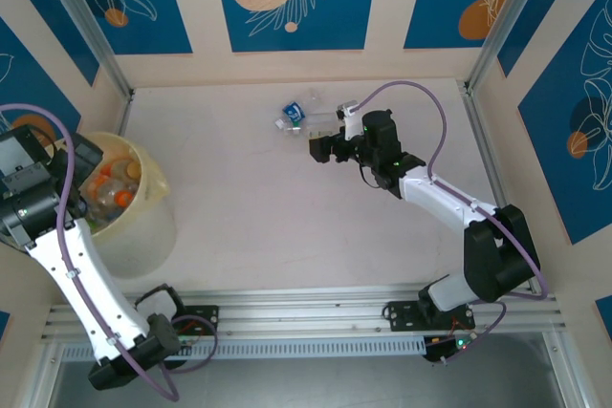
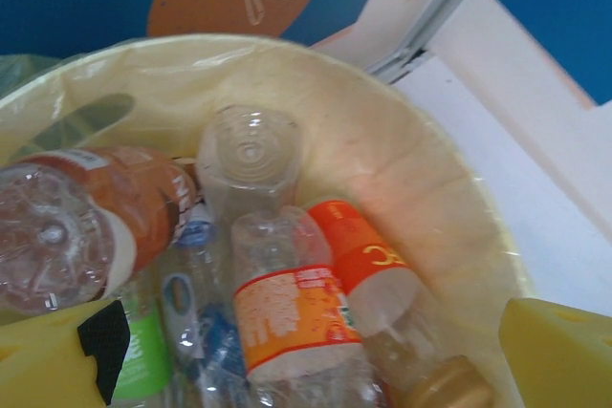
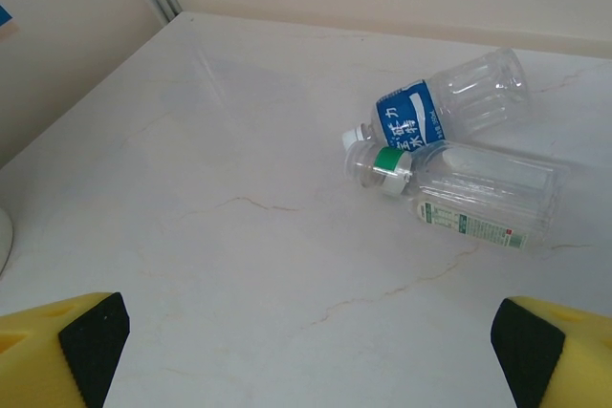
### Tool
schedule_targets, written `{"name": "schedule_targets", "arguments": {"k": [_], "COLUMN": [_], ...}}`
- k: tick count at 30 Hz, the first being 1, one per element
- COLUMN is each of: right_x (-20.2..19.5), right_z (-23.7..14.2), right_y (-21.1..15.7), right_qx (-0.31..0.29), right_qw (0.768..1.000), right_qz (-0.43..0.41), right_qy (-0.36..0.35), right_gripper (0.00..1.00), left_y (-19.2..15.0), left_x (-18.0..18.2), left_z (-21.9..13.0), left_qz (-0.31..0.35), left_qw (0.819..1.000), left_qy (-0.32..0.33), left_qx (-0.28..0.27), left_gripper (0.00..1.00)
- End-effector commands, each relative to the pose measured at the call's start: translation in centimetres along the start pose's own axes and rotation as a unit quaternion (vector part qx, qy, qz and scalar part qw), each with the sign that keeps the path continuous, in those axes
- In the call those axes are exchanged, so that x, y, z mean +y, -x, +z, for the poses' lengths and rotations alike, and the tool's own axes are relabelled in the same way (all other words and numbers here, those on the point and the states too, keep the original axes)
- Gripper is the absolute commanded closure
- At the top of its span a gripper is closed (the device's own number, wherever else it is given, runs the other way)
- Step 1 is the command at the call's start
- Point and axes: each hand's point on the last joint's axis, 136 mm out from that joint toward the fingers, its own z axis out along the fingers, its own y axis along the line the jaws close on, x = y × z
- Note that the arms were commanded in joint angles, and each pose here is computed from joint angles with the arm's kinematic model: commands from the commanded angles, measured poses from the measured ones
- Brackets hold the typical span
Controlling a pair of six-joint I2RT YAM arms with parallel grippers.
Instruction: Put the plastic bottles in the bin
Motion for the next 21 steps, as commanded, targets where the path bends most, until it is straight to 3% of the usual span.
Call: {"name": "schedule_targets", "arguments": {"k": [1, 7, 10, 16, 21], "right_x": [0.0, -0.1, -0.1, 0.0, 0.4], "right_z": [0.1, 0.3, 0.4, 0.3, 0.5], "right_y": [0.9, 0.7, 0.4, 0.4, 0.2], "right_qx": [-0.005, -0.003, 0.003, 0.001, 0.001], "right_qw": [1.000, 1.000, 1.000, 1.000, 1.000], "right_qz": [-0.016, -0.018, -0.018, -0.016, -0.016], "right_qy": [-0.007, -0.011, -0.011, -0.014, -0.010], "right_gripper": [0.01, 0.00, 0.00, 0.00, 0.00], "left_y": [-0.5, -3.1, -4.5, -1.0, 1.6], "left_x": [2.5, 5.7, 6.0, 4.2, 0.5], "left_z": [1.7, 7.3, 9.7, 5.4, -0.1], "left_qz": [0.011, -0.038, -0.082, -0.081, -0.077], "left_qw": [0.998, 0.993, 0.991, 0.996, 0.996], "left_qy": [0.064, 0.094, 0.065, 0.037, -0.045], "left_qx": [0.010, 0.054, 0.086, 0.022, -0.024], "left_gripper": [0.00, 0.00, 0.00, 0.00, 0.00]}}
